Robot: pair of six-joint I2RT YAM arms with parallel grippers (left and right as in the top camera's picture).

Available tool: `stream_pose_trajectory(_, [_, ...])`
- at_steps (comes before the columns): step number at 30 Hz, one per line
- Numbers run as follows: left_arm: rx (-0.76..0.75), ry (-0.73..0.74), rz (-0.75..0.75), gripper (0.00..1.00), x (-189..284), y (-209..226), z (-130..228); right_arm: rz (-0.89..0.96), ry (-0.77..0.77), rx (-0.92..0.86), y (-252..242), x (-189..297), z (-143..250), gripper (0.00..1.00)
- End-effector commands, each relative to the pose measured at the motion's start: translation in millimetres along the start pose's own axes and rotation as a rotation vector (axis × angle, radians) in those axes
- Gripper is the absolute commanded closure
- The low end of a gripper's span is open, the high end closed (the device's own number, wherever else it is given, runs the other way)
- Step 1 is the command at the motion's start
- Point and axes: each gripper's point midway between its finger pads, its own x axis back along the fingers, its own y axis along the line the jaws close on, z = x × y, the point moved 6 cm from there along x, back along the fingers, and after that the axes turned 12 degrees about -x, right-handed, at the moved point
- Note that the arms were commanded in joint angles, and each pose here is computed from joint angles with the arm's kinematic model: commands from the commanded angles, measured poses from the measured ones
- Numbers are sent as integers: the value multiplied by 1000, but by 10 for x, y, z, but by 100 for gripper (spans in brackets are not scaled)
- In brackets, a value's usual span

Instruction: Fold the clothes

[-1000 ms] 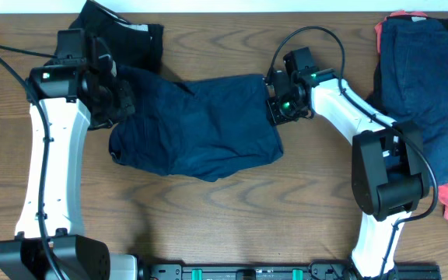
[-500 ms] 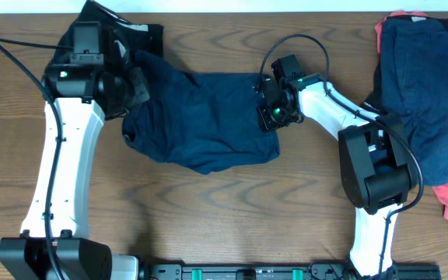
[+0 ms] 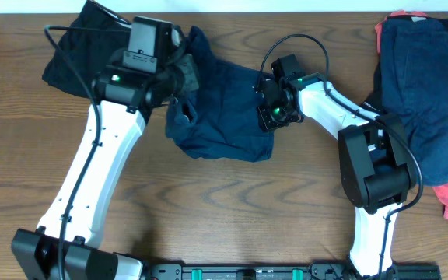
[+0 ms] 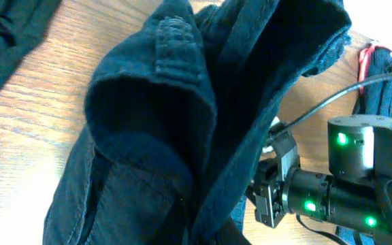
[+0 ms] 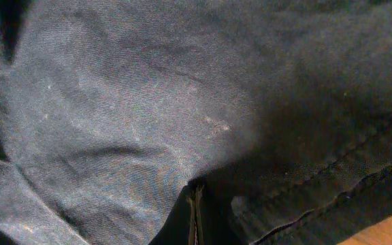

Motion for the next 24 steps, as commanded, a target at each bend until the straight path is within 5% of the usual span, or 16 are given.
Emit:
stream_pose_trajectory(1, [11, 23, 9, 94, -146, -53, -8, 48, 69, -16, -137, -239, 127, 99])
stream_pose_trajectory(12, [-27, 119, 32, 94, -790, -222, 149, -118, -86, -57, 151, 643, -192, 99])
stream_pose_trajectory(24, [-109, 56, 143, 94, -835, -690, 156, -95, -265, -118, -83, 1586, -208, 99])
